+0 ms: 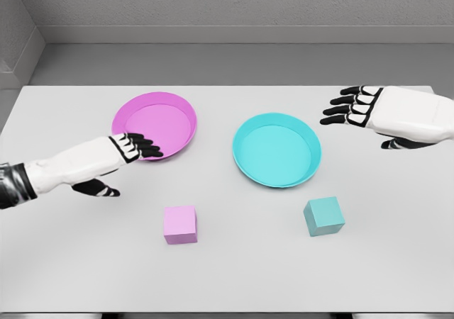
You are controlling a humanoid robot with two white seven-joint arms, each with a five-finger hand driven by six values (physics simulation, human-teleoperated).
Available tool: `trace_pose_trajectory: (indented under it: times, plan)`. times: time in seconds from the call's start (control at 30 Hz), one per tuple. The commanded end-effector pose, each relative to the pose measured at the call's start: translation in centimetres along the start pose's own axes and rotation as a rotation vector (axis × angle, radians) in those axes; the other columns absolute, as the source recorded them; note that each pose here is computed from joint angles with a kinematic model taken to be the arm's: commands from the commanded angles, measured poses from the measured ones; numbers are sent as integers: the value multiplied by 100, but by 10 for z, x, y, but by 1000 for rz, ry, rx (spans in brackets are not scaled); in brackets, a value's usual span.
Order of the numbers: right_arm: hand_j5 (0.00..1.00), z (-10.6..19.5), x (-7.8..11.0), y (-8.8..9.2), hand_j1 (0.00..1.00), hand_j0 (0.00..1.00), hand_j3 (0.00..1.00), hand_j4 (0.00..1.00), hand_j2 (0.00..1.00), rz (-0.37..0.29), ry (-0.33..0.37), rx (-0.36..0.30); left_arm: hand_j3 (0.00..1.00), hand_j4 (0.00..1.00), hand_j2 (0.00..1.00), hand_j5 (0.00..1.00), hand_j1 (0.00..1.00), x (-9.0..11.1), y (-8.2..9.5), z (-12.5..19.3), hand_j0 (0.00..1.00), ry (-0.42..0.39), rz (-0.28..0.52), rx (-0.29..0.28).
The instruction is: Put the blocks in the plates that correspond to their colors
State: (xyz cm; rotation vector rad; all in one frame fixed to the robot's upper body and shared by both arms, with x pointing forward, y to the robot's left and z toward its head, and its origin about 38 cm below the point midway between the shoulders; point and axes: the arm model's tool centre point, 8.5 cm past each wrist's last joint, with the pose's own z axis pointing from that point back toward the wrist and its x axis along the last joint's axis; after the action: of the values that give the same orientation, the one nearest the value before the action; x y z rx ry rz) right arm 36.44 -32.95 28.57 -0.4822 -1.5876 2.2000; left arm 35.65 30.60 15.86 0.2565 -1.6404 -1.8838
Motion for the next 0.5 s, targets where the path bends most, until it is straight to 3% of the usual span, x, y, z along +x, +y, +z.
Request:
trace_pose_trajectory:
  times: [0.0, 0.07, 0.23, 0.37, 0.47]
  plan:
    - [100, 0, 0, 0, 100, 100, 100, 100, 100, -4, 1, -2, 100, 100, 100, 100, 100, 3, -5, -1, 100, -11, 9, -17]
    - [100, 0, 0, 3, 100, 100, 100, 100, 100, -12, -1, 6, 100, 100, 100, 100, 100, 5, -9, -2, 100, -16, 15, -35]
    - [100, -7, 16, 49, 100, 100, 100, 100, 100, -89, -48, 110, 100, 100, 100, 100, 100, 9, -20, -6, 100, -28, 13, -69]
    - [100, -11, 28, 75, 100, 100, 100, 100, 100, -134, -81, 169, 100, 100, 100, 100, 100, 11, -19, -7, 100, -38, 7, -69]
    - [100, -25, 38, 86, 100, 100, 100, 100, 100, -120, -128, 189, 100, 100, 100, 100, 100, 15, -19, -10, 100, -50, 1, -83]
